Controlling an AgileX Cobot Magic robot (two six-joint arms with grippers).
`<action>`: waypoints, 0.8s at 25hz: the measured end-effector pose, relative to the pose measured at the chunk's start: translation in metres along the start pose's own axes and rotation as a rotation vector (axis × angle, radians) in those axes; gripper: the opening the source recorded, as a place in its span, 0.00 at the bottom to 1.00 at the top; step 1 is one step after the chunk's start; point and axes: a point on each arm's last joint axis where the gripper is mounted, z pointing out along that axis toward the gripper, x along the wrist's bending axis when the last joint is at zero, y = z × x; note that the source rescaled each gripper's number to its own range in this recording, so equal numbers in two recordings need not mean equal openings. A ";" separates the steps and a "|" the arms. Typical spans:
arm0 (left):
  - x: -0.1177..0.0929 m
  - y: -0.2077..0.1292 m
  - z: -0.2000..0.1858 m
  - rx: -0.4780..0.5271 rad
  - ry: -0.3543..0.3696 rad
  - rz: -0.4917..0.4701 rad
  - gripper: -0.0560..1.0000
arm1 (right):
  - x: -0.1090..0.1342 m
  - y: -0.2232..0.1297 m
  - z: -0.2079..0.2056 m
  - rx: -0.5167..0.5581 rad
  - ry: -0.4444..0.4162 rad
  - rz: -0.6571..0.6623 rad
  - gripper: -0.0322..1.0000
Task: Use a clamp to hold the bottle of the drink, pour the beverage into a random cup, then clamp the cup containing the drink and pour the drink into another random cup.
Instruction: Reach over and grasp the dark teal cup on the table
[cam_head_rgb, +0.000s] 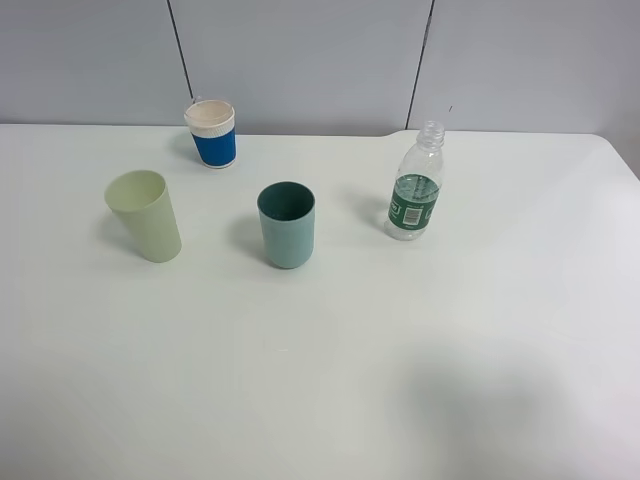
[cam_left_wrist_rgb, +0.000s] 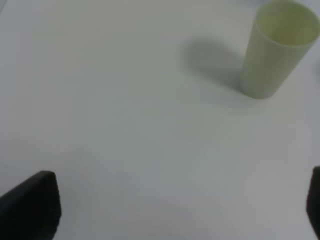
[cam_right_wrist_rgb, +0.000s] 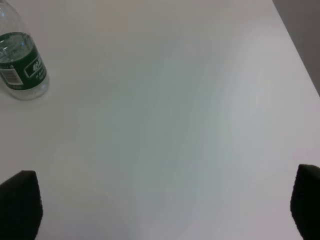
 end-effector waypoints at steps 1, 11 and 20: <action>0.000 0.000 0.000 0.000 0.000 0.000 1.00 | 0.000 0.000 0.000 0.000 0.000 0.000 0.99; 0.000 0.000 0.000 0.000 0.000 -0.001 1.00 | 0.000 0.000 0.000 0.000 0.000 0.000 0.99; 0.001 0.005 0.002 0.006 0.014 -0.007 1.00 | 0.000 0.000 0.000 0.000 0.000 0.000 0.99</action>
